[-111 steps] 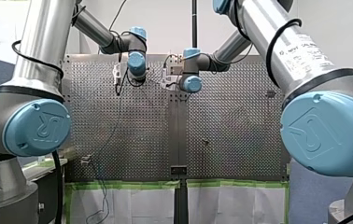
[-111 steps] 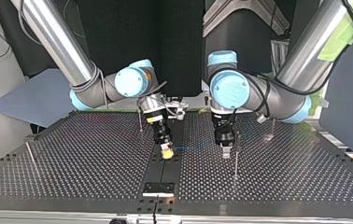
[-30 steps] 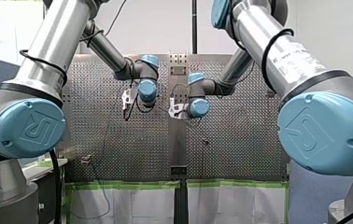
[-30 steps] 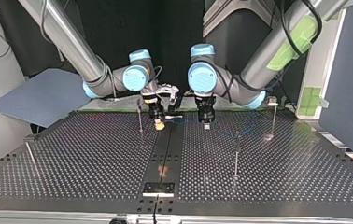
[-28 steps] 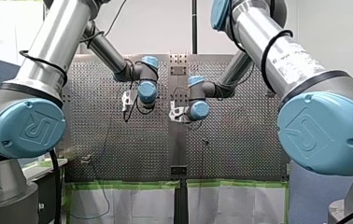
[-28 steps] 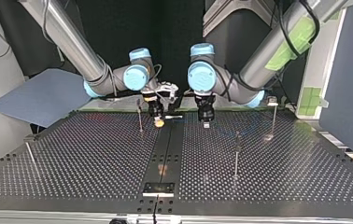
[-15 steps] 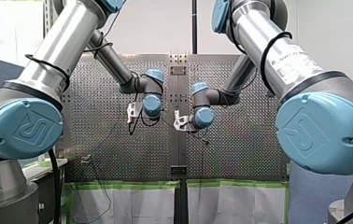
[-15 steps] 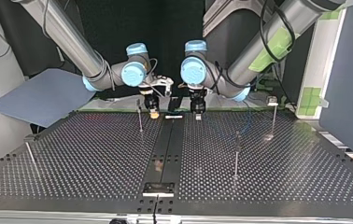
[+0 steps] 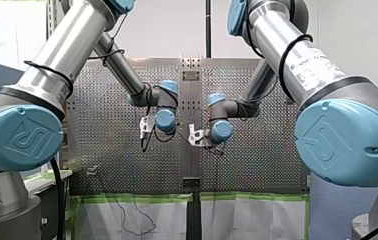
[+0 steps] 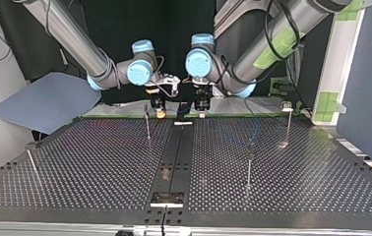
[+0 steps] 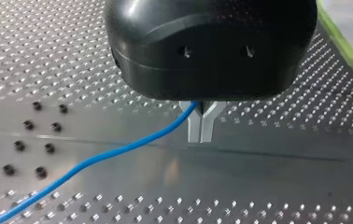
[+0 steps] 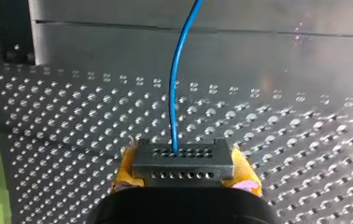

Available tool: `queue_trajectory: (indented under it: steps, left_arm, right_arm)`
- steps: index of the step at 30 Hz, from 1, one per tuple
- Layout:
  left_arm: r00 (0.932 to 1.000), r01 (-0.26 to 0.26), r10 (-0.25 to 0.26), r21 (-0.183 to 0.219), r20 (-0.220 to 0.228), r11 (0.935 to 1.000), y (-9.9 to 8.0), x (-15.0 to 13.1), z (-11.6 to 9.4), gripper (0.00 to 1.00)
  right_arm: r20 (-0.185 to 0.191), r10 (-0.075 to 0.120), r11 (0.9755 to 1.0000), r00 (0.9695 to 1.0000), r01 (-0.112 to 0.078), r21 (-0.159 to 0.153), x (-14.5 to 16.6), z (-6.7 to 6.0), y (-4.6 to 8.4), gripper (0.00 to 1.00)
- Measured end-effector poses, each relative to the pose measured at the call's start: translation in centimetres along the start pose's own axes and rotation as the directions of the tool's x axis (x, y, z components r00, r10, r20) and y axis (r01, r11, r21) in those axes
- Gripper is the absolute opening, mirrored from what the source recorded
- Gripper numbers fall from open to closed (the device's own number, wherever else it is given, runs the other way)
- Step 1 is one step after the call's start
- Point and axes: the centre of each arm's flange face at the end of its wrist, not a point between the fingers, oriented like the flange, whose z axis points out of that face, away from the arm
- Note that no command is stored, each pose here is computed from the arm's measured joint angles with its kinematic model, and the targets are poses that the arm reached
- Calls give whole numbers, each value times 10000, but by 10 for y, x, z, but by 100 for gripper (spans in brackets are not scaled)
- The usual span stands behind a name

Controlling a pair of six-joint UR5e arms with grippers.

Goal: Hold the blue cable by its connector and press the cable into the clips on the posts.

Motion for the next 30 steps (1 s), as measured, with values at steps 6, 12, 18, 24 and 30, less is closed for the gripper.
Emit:
queue_trajectory:
  steps: [6, 12, 18, 24, 30]
  left_arm:
    - [10000, -44, 45, 274, -28, 9996, -13, 22, 0, 0]
    - [9999, -31, 36, 365, -133, 9993, -22, 48, 1, 0]
    - [9993, -118, 135, 473, -349, 9988, -29, 70, -1, 0]
    - [9992, -108, 132, 623, -382, 9980, -36, 77, -6, 0]
    - [9987, -163, 202, 820, -461, 9965, -46, 92, -12, 0]
  right_arm:
    - [12, 95, 9999, 10000, -95, -127, -17, -6, 9, 0]
    - [109, 77, 9995, 9999, -74, -300, -33, -13, 15, 0]
    - [142, 100, 9988, 9998, -93, -483, -52, -23, 21, 0]
    - [266, 90, 9970, 9996, -70, -765, -70, -34, 28, 0]
    - [447, 72, 9944, 9990, -24, -1055, -85, -45, 33, 0]
